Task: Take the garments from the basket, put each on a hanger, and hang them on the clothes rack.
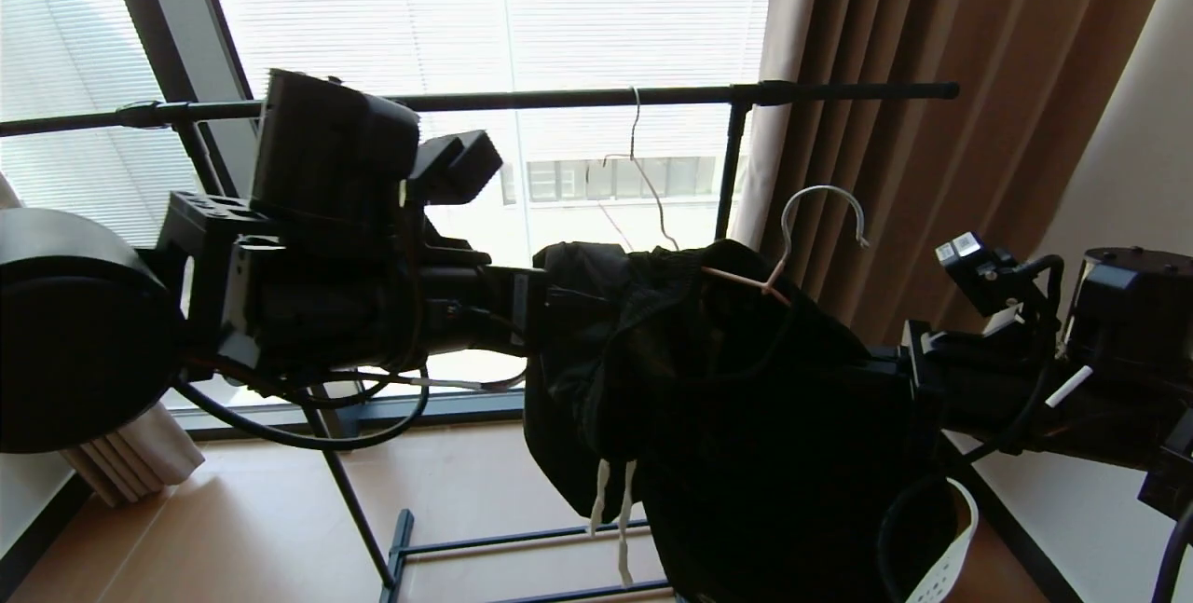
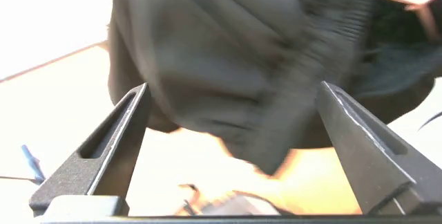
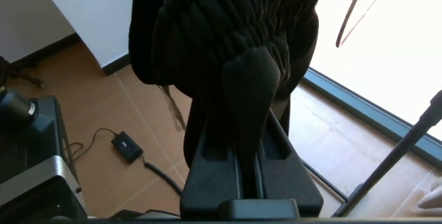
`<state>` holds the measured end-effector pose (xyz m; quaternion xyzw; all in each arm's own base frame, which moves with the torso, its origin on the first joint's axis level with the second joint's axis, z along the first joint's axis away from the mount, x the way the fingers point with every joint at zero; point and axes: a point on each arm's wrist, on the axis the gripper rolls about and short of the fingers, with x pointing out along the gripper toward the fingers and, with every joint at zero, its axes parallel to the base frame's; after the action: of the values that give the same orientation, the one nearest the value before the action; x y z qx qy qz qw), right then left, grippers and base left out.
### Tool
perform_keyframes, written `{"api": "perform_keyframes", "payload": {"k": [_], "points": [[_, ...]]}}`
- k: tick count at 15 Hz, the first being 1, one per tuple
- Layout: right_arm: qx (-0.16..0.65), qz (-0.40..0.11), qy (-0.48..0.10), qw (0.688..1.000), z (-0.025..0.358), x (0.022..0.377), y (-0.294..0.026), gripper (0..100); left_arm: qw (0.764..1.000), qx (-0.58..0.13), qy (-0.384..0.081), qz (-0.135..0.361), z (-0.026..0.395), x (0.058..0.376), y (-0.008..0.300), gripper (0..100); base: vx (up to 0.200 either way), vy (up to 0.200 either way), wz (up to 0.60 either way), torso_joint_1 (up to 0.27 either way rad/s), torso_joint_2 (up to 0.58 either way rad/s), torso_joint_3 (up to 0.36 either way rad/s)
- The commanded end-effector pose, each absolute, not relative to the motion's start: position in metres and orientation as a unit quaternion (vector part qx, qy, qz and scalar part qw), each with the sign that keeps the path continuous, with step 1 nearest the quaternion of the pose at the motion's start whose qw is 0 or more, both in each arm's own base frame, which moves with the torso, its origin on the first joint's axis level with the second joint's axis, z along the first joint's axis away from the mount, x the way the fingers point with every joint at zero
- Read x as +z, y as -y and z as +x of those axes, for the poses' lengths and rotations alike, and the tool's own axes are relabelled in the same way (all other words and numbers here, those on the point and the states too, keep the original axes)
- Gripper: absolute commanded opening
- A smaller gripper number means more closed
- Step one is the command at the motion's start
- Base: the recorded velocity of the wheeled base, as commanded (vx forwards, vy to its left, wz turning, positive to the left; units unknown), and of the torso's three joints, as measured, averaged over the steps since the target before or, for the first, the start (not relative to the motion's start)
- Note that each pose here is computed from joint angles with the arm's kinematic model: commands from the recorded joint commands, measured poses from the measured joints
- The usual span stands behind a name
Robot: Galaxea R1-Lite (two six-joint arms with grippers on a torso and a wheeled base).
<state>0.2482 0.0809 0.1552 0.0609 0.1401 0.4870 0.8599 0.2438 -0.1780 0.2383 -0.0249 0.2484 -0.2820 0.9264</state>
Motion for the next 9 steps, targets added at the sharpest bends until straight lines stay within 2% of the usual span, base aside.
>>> {"api": "perform_keyframes", "payload": {"k": [1, 3, 5, 7, 9], "points": [[0.490, 0.059, -0.143, 0.858, 0.256, 0.151, -0.081, 0, 0.932, -0.300, -0.205, -0.021, 0.236, 0.247, 0.140, 100, 0.000, 0.000, 0.00, 0.000, 0.00, 0.000], [0.498, 0.047, -0.136, 0.855, 0.255, 0.152, -0.083, 0, 0.923, -0.343, -0.174, -0.003, 0.232, 0.255, 0.117, 100, 0.000, 0.000, 0.00, 0.000, 0.00, 0.000], [0.523, 0.042, -0.133, 0.841, 0.252, 0.153, -0.089, 0, 0.909, -0.392, -0.132, 0.053, 0.238, 0.259, 0.090, 100, 0.000, 0.000, 0.00, 0.000, 0.00, 0.000], [0.543, 0.039, -0.133, 0.828, 0.244, 0.154, -0.100, 0, 0.883, -0.445, -0.090, 0.119, 0.247, 0.256, 0.075, 100, 0.000, 0.000, 0.00, 0.000, 0.00, 0.000], [0.570, 0.035, -0.134, 0.810, 0.230, 0.155, -0.112, 0, 0.837, -0.515, -0.036, 0.182, 0.265, 0.247, 0.072, 100, 0.000, 0.000, 0.00, 0.000, 0.00, 0.000]]}}
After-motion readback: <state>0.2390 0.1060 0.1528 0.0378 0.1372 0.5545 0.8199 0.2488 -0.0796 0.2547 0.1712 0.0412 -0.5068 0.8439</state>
